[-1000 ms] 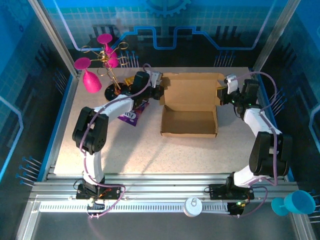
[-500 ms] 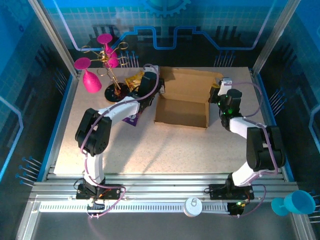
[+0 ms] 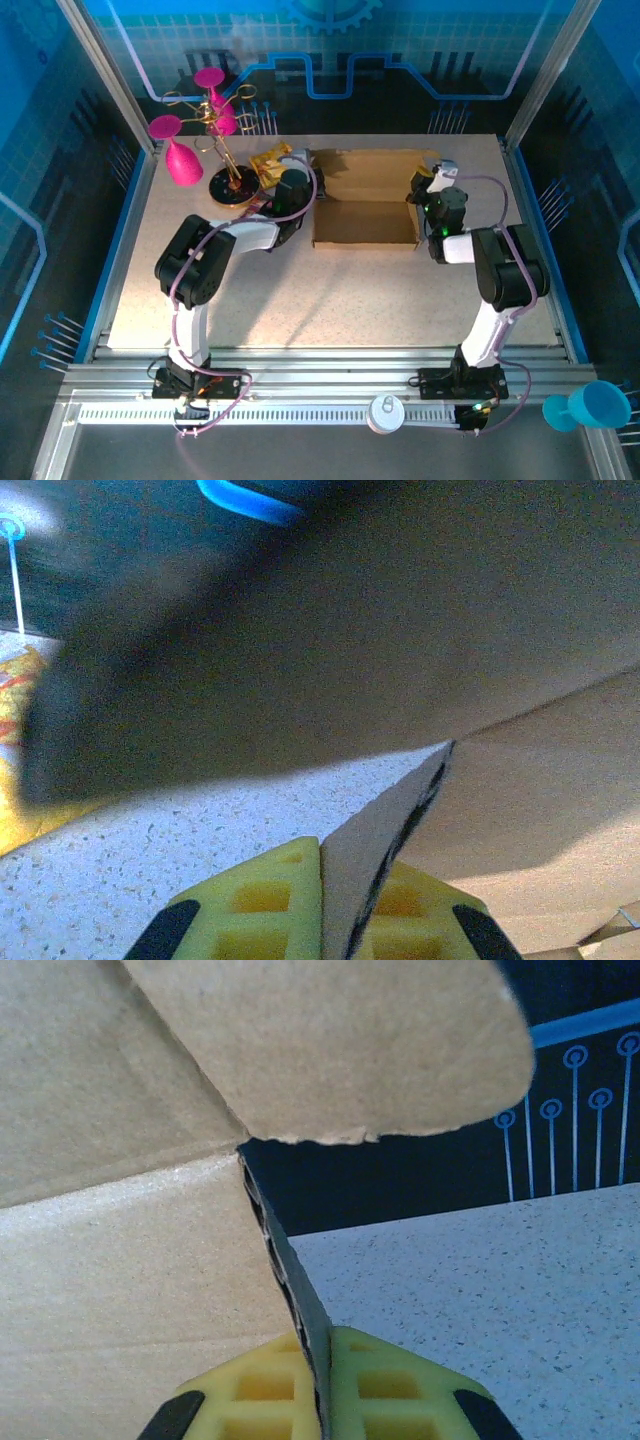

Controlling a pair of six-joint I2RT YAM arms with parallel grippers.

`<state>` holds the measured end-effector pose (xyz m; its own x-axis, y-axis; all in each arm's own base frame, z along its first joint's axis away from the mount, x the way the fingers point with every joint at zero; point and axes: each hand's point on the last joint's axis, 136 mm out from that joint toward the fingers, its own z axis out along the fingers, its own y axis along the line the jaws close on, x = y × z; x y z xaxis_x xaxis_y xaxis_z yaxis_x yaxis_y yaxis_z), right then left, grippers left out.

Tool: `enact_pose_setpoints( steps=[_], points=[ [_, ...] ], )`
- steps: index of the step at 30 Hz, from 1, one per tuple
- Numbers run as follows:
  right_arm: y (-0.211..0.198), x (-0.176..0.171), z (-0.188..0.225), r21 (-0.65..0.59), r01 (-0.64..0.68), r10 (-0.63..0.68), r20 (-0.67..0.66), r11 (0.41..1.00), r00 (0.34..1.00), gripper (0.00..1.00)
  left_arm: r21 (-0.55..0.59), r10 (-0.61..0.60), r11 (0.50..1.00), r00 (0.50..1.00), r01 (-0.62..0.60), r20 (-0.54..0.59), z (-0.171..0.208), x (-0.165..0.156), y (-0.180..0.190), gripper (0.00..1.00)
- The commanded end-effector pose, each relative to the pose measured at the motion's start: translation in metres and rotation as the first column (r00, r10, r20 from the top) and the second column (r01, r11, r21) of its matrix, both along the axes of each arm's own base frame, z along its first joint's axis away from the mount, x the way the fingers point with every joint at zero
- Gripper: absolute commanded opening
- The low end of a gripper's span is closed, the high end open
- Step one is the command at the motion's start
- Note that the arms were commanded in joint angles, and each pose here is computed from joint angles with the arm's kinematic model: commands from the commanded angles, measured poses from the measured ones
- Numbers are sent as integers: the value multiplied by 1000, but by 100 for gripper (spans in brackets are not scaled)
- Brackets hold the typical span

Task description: Fold the paper box

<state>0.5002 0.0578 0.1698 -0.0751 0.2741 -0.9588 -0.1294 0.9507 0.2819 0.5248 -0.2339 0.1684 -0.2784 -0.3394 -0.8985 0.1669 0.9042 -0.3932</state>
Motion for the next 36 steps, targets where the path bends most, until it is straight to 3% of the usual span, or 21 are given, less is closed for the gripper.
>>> enact_pose_setpoints(
  steps=[1, 12, 26, 30, 36],
  points=[
    [27, -7, 7, 37, -74, 72, 57, 997, 996, 1, -159, -60, 984, 987, 83, 147, 38, -6, -20, 0],
    [27, -35, -23, 29, -67, 67, 3, 997, 998, 2, -183, -61, 980, 991, 82, 121, 16, -33, -9, 0],
    [18, -60, -27, 47, -24, 24, -2, 999, 1000, 15, -164, -75, 983, 994, 87, 80, -10, -62, -7, 2],
    [18, -62, -20, 49, -25, 26, -15, 998, 1000, 23, -136, -71, 987, 995, 80, 70, -15, -65, -6, 2],
    [18, -68, -28, 67, -27, 32, -67, 997, 997, 25, -108, -58, 992, 997, 64, 56, -26, -71, -5, 0]
  ],
)
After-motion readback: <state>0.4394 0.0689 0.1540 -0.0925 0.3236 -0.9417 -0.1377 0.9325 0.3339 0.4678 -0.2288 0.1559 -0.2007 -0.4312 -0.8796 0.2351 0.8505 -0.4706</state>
